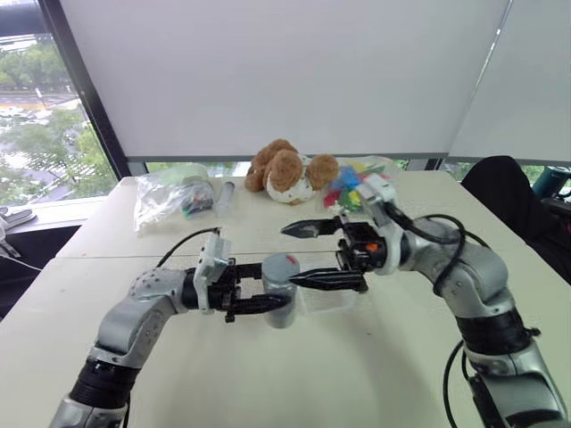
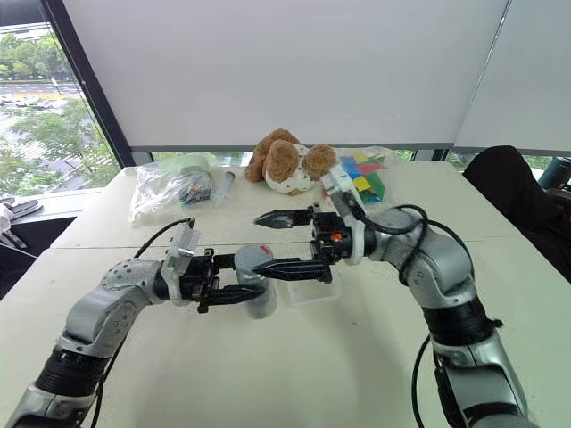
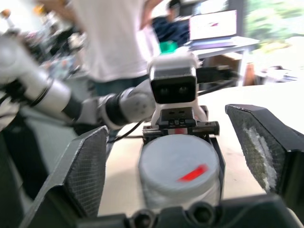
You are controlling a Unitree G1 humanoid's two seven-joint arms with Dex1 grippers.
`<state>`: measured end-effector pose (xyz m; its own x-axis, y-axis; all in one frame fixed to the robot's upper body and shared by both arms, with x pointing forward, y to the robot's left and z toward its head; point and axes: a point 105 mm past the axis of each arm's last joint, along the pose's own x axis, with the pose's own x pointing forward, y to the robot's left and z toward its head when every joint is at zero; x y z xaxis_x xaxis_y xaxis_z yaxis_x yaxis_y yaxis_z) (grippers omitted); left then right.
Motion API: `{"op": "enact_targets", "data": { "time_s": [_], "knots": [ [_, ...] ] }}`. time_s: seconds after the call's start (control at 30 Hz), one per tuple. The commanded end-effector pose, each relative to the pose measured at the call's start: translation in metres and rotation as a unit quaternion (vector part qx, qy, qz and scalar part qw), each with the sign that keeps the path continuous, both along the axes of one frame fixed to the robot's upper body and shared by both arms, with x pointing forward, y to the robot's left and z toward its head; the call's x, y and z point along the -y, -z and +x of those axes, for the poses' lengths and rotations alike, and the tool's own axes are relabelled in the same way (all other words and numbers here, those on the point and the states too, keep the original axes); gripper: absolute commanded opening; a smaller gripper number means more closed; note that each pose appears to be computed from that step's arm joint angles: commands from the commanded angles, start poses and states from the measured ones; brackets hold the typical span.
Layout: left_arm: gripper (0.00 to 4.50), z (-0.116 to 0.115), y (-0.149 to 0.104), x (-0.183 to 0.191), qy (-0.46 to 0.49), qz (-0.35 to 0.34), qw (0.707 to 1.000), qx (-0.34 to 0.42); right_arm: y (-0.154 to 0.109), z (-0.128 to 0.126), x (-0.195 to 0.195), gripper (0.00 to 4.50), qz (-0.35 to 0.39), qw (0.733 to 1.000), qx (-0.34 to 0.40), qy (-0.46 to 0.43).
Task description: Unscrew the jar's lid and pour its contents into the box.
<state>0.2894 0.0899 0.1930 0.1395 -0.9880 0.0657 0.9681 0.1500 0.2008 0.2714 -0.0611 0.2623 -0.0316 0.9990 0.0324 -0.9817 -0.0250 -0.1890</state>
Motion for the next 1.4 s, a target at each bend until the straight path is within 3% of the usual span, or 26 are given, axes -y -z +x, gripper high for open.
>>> {"op": "enact_targets", "data": {
  "time_s": [0.03, 0.27, 0.63, 1.1, 1.4],
  "knots": [
    [2.14, 0.008, -0.003, -0.006, -0.037, -0.003, 0.999, 0.034, -0.014, -0.005, -0.005, 4.44, 0.042, 0.998, 0.033, 0.027],
    [2.14, 0.010, -0.005, 0.010, -0.039, -0.022, 0.998, 0.043, 0.008, 0.016, -0.027, 4.44, 0.016, 0.994, 0.046, 0.095],
    [2.14, 0.004, -0.006, 0.020, -0.025, -0.029, 0.999, 0.039, 0.009, 0.027, -0.047, 4.44, 0.011, 0.994, 0.054, 0.096],
    [2.14, 0.000, -0.009, 0.014, -0.029, -0.029, 0.998, 0.043, 0.005, 0.049, -0.002, 4.44, 0.001, 0.993, 0.036, 0.110],
    [2.14, 0.000, -0.007, 0.011, -0.034, -0.022, 0.998, 0.044, 0.014, 0.040, 0.023, 4.44, -0.001, 0.996, 0.004, 0.091]
  ]
}}
